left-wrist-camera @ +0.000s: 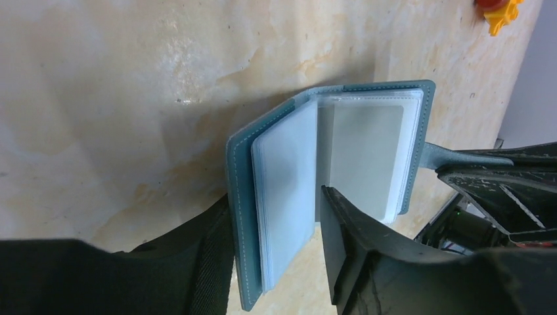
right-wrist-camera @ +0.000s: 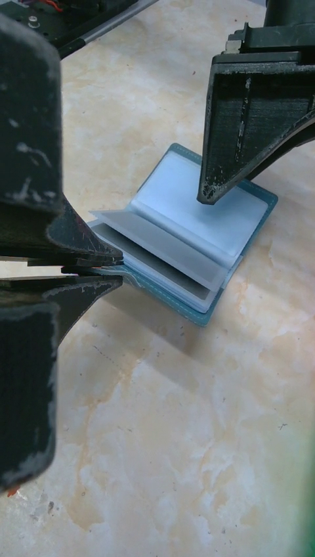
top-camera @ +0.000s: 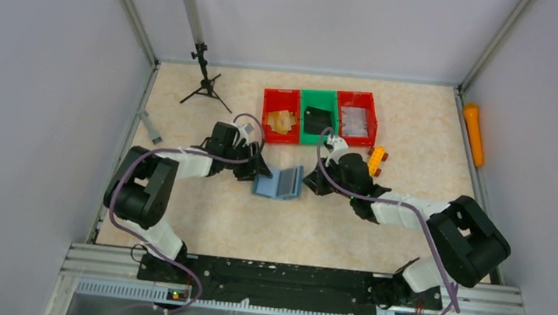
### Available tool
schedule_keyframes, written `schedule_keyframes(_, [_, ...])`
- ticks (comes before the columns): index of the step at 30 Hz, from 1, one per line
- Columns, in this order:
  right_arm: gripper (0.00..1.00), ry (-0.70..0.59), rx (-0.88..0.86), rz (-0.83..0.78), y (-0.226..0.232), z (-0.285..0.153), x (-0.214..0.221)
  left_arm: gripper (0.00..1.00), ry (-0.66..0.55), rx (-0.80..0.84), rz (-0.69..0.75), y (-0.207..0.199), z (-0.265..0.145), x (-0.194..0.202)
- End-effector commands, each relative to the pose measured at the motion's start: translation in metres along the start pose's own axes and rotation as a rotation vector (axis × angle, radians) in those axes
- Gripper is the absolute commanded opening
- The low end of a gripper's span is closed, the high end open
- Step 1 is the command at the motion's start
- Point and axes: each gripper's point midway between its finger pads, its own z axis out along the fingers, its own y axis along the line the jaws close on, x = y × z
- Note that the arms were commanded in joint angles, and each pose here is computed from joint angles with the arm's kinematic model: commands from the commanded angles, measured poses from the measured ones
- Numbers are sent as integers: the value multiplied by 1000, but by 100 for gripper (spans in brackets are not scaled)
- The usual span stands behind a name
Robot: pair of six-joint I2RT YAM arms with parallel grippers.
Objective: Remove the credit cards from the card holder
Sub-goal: Pick up the card holder from the center of the board.
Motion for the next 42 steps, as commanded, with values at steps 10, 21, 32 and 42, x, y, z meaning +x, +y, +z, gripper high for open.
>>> schedule_keyframes(10, [14,-47,-43,60,8,9,-20,3,-25,124,40,-23,-9,0])
schedule_keyframes(21, [82,-124,-200,176,15,-4,-28,0,-197,389,127,-74,-57,-14])
schedule_keyframes(32, [93,-288,-302,154,31,-32,-52,0,-356,505,222,-102,-100,-16])
schedule_keyframes(42, [95,-378,-498,117,64,-58,-63,1,-386,615,279,-122,-119,-9])
